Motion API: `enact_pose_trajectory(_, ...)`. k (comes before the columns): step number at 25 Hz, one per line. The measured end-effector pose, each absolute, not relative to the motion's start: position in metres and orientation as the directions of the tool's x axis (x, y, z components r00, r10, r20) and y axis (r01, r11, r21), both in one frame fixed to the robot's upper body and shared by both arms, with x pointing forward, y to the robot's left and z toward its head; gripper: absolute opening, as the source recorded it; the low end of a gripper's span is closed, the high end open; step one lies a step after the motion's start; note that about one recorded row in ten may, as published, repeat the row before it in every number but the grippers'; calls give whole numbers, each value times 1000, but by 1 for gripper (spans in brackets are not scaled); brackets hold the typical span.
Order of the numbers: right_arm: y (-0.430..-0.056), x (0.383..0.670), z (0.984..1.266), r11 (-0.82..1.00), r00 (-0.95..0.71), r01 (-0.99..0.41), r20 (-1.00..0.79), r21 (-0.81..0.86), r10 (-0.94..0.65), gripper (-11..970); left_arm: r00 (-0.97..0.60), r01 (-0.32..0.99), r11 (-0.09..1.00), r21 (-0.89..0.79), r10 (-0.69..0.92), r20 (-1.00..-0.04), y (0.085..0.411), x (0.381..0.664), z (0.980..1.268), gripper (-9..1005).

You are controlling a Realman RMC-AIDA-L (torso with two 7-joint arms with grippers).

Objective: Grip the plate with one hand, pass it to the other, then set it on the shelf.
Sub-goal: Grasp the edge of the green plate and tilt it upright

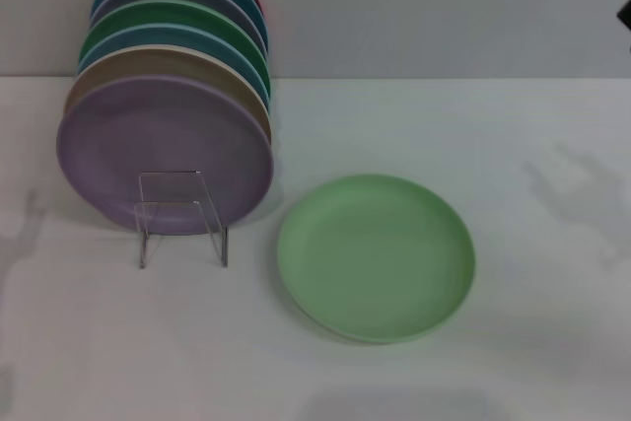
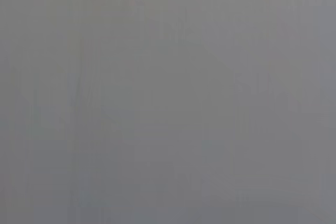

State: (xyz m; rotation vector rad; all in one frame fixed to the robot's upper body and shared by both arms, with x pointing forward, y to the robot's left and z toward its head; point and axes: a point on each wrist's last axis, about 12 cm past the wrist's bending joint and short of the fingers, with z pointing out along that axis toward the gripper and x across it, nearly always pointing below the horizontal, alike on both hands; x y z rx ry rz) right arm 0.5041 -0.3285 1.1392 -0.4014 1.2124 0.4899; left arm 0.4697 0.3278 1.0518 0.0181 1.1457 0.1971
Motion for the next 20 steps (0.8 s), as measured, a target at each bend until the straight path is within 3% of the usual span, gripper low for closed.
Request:
enact_pose_trajectory(10, -313, 540, 1176, 826, -53, -557, -996, 90, 73, 585, 400, -141, 984, 110, 158, -903, 326, 472, 1053, 813)
enact_pose_trajectory(12, -299, 557, 1189, 826, -207, -552, -978, 116, -1, 585, 399, -140, 984, 110, 157, -903, 326, 472, 1053, 813)
enact_pose_trajectory(15, -289, 570, 1192, 834, -310, -541, -948, 112, -73, 585, 400, -136, 985, 111, 157, -903, 325, 473, 1053, 813)
enact_pose_trajectory(20, -255, 596, 1183, 826, -512, -558, -815, 75, -272, 585, 397, -124, 986, 111, 152, -905, 323, 476, 1053, 813)
